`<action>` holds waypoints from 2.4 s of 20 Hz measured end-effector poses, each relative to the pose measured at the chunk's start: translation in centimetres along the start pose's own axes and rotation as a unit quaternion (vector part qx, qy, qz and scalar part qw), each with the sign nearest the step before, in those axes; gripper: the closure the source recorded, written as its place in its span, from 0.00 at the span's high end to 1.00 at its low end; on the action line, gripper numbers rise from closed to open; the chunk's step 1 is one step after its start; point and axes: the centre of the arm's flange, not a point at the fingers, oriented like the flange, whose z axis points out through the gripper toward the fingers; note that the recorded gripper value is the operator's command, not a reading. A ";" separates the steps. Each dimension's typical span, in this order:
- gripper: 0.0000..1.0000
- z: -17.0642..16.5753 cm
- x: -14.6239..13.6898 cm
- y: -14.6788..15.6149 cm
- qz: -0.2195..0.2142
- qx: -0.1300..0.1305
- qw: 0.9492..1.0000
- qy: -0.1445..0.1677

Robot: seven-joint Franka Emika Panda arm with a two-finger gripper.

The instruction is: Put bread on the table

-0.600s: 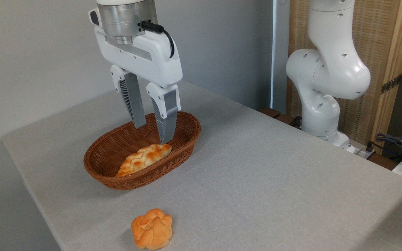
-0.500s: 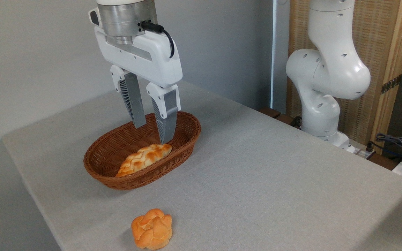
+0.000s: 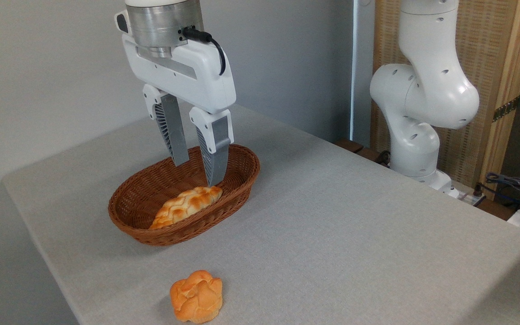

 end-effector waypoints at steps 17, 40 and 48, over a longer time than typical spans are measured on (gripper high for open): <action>1.00 1.3 1.2 1.3 0.016 -0.009 1.000 0.002; 1.00 17.6 7.4 13.1 0.043 -0.007 0.999 0.022; 0.54 20.2 7.2 15.1 0.058 -0.007 0.998 0.019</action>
